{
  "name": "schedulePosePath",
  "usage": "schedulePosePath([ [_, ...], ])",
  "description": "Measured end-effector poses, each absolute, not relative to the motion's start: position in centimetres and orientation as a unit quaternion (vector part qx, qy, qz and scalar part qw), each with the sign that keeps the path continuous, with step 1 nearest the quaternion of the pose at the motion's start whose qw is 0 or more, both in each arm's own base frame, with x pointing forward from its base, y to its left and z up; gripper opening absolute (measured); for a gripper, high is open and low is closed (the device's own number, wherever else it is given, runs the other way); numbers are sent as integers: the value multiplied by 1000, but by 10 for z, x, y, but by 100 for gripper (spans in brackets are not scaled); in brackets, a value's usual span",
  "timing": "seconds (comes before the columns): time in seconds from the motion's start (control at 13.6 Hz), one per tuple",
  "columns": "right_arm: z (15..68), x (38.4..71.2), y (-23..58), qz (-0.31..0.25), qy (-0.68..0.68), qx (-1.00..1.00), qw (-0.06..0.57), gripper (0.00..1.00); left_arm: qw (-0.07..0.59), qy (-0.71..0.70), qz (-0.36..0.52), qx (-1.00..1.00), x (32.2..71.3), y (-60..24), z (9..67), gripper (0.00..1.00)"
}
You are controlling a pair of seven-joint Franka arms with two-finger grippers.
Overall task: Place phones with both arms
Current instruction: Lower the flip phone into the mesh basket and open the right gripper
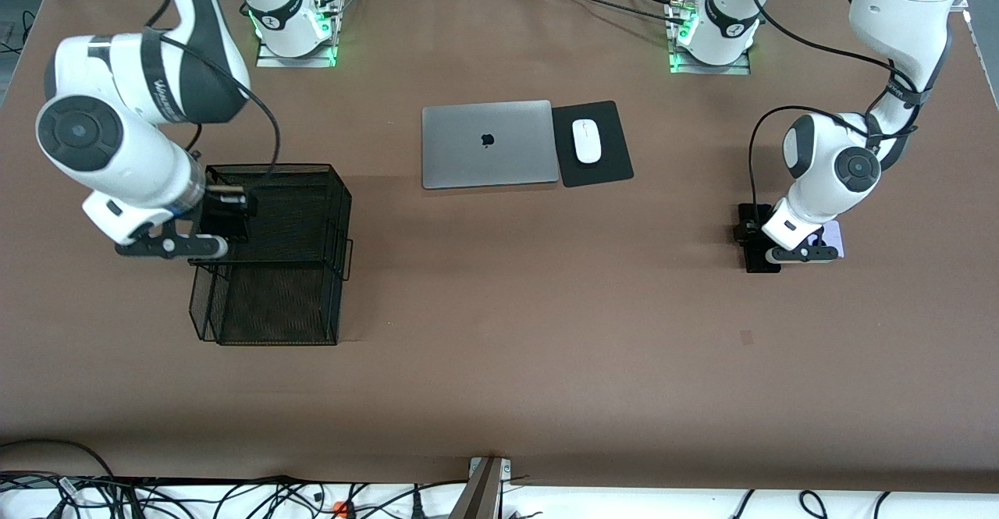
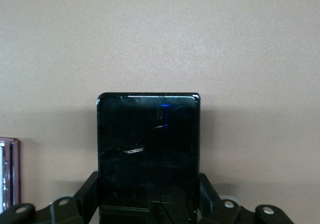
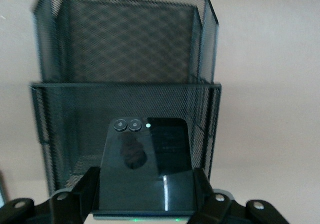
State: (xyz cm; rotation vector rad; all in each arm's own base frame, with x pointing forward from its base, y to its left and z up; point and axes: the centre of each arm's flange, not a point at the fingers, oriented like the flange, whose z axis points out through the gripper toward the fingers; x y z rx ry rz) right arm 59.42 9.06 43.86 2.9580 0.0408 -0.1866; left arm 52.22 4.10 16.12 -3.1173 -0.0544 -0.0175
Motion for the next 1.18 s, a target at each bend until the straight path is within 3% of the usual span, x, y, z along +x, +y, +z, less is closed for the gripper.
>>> schedulePosePath([
  [0.37,386,565,12,-53,21,996,72,81,11,-18,1,-1000,529,41,163,81],
  [1.18,340,550,5,-14,-38,999,1,81,-10,-72,29,-997,583,-39,200,79],
])
